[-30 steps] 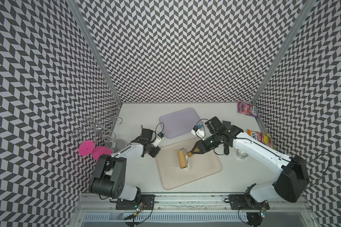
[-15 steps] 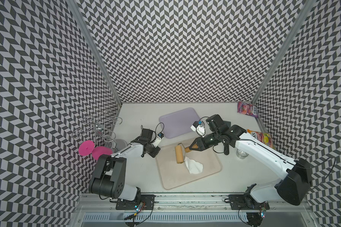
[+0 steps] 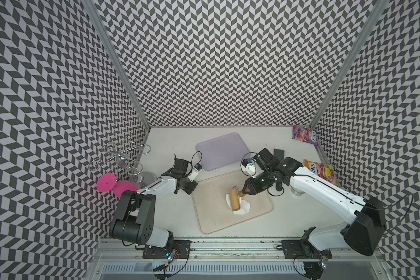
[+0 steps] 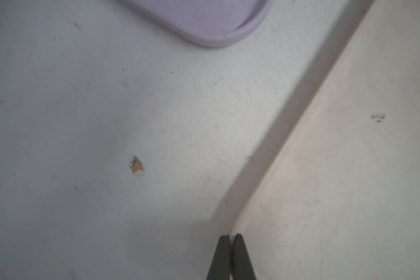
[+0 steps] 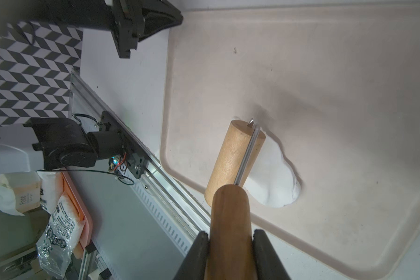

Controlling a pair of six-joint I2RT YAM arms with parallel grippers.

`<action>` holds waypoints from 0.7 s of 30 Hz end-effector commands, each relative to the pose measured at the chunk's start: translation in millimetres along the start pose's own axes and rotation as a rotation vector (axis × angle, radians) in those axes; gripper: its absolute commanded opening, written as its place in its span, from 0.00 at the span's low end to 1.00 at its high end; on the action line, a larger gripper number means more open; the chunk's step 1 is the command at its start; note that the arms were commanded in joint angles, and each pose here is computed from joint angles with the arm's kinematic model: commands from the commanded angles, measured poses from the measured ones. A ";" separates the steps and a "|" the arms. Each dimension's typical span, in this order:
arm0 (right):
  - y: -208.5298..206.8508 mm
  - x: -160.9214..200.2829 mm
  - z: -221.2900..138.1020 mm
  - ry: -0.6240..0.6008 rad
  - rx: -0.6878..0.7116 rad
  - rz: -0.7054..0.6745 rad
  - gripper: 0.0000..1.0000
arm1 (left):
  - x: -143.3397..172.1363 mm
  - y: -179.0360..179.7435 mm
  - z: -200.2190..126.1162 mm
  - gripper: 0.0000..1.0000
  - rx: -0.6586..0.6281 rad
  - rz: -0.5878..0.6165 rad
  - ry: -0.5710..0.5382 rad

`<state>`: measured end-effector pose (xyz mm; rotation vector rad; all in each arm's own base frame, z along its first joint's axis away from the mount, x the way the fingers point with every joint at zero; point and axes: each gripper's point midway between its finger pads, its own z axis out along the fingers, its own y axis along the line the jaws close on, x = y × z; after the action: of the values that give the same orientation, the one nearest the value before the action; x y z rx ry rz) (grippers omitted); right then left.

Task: Roll out the dumpling wrappers from the dough
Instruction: Flatten out the dough on the work surface.

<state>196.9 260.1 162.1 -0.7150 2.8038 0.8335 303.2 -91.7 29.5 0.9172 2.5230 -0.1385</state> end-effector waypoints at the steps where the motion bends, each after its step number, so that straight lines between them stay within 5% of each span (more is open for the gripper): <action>1: 9.9 -15.9 6.7 -0.055 -0.061 -0.024 0.00 | 4.1 -7.1 0.7 0.00 0.020 0.010 0.007; 13: 2.9 -23.9 37.5 -0.025 -0.058 -0.011 0.00 | 3.5 -6.8 0.6 0.00 0.021 0.009 0.009; 21: -27.6 -16.0 62.5 0.022 0.101 0.020 0.00 | 3.0 -6.5 -0.5 0.00 0.019 0.009 0.007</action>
<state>211.9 283.2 118.2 -0.7052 2.8519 0.8265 303.2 -91.7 29.5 0.9172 2.5230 -0.1385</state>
